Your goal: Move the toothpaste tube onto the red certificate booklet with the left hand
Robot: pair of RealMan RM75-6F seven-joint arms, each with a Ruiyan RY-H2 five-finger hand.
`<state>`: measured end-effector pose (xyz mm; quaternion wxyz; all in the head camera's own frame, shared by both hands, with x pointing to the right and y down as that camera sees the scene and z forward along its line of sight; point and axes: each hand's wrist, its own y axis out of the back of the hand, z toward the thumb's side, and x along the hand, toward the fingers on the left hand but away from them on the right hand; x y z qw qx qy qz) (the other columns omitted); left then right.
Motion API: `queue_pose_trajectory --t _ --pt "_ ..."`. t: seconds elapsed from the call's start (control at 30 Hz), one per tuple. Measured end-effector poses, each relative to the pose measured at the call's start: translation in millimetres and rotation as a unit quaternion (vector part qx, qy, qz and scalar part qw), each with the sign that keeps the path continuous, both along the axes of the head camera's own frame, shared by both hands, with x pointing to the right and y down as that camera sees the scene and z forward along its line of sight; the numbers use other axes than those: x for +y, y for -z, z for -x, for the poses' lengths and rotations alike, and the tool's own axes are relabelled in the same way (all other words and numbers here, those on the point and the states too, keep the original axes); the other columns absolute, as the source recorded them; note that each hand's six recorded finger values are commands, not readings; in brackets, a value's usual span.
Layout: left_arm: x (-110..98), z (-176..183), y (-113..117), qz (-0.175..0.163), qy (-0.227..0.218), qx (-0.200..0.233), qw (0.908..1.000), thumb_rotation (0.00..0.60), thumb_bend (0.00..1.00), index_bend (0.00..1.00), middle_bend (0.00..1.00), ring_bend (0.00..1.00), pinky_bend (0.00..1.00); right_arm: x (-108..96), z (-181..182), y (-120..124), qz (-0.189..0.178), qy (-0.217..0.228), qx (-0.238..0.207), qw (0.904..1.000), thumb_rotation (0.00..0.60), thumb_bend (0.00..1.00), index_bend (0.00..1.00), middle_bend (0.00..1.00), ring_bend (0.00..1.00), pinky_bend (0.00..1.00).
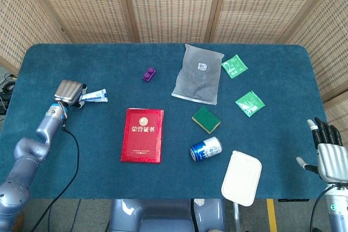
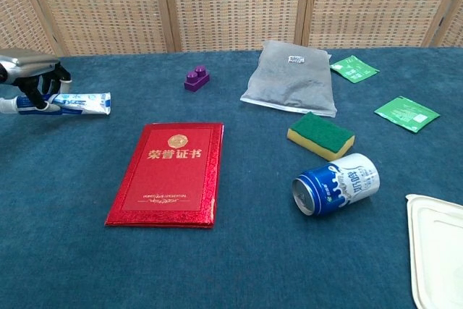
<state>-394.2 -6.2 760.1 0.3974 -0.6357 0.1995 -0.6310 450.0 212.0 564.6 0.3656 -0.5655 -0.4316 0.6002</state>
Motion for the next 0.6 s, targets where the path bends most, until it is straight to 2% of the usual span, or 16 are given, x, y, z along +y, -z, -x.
queue_pose_trajectory --t 0.17,0.27,0.43,0.6 --pt "-3 -22 16 -0.027 -0.018 0.069 0.9971 0.6 0.35 0.52 0.58 0.45 0.43 -1 2 3 -0.003 0.002 -0.006 1.0 0.6 0.0 0.0 0.0 0.0 0.0" --pt "1 -44 26 -0.036 -0.04 0.119 0.9914 0.6 0.35 0.52 0.58 0.45 0.43 0 4 3 -0.002 0.005 -0.01 0.9999 0.6 0.0 0.0 0.0 0.0 0.0" --pt "23 -113 45 -0.031 -0.103 0.215 0.9706 0.6 0.35 0.52 0.58 0.45 0.43 -1 6 6 -0.004 0.006 -0.015 0.9999 0.6 0.0 0.0 0.0 0.0 0.0" --pt "54 -178 62 -0.008 -0.17 0.254 0.9521 0.6 0.35 0.52 0.58 0.45 0.42 -1 4 8 -0.007 0.004 -0.016 0.9998 0.6 0.0 0.0 0.0 0.0 0.0"
